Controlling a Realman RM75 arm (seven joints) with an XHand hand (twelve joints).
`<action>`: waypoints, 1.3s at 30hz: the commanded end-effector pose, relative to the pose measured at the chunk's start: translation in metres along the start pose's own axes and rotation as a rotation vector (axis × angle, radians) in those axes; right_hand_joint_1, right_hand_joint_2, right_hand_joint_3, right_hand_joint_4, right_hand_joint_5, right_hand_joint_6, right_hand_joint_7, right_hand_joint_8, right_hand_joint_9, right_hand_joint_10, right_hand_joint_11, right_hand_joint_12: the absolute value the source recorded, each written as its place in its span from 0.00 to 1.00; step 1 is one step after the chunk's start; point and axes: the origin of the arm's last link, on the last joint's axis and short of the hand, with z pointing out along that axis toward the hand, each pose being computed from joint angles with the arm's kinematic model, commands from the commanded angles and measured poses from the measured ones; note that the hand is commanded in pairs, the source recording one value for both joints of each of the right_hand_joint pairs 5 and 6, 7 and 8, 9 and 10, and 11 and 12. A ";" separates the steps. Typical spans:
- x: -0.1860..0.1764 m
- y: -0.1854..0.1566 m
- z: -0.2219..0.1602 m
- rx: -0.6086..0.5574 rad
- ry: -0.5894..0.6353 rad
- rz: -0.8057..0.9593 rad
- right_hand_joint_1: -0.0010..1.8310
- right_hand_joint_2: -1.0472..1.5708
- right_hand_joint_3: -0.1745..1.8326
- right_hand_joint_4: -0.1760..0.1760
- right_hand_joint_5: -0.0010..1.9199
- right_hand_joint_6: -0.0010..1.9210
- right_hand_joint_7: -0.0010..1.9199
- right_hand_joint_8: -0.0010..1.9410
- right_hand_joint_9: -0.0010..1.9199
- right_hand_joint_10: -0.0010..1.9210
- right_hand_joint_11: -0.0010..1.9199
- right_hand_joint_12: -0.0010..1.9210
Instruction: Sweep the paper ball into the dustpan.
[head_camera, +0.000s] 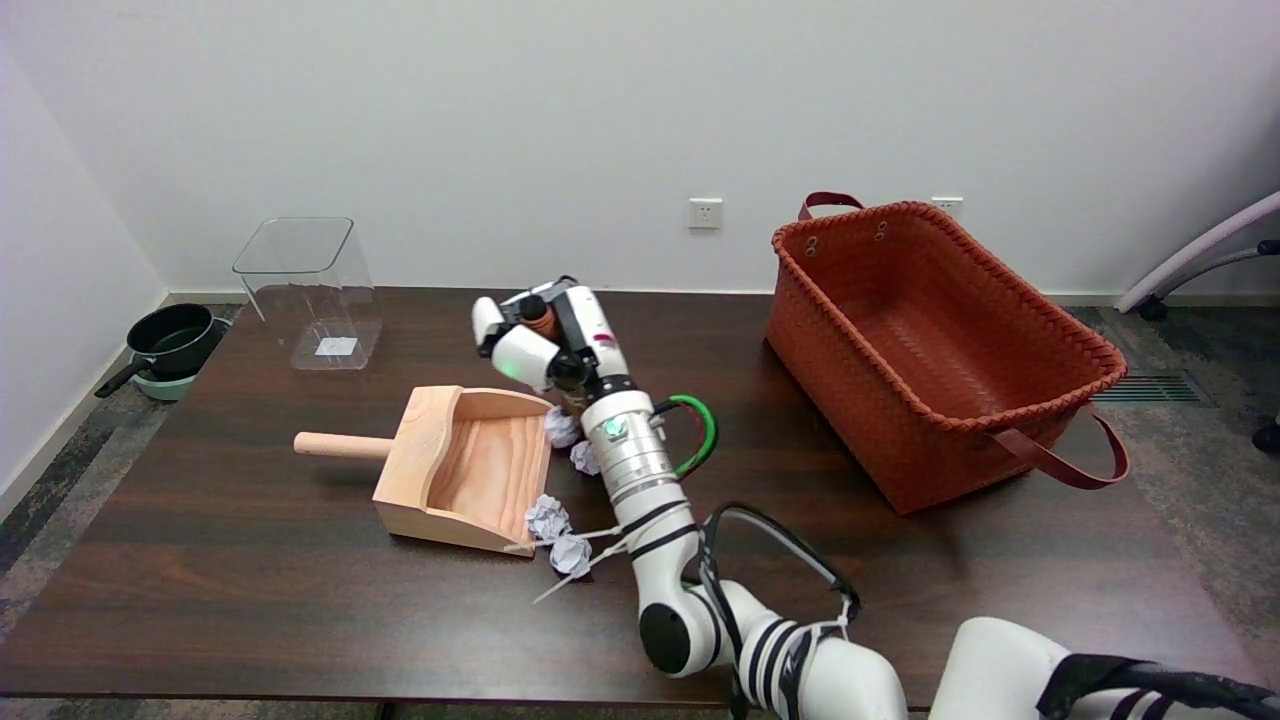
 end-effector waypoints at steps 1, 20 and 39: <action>-0.061 -0.060 -0.033 0.122 -0.101 0.195 0.47 1.00 0.74 0.50 1.00 1.00 1.00 0.99 1.00 1.00 1.00 1.00; -0.052 -0.125 0.001 0.336 -0.102 0.322 0.45 1.00 0.75 0.50 1.00 1.00 1.00 0.99 1.00 1.00 1.00 1.00; 0.033 -0.113 -0.093 0.327 0.238 0.169 0.49 1.00 0.70 0.50 1.00 1.00 1.00 0.99 1.00 1.00 1.00 1.00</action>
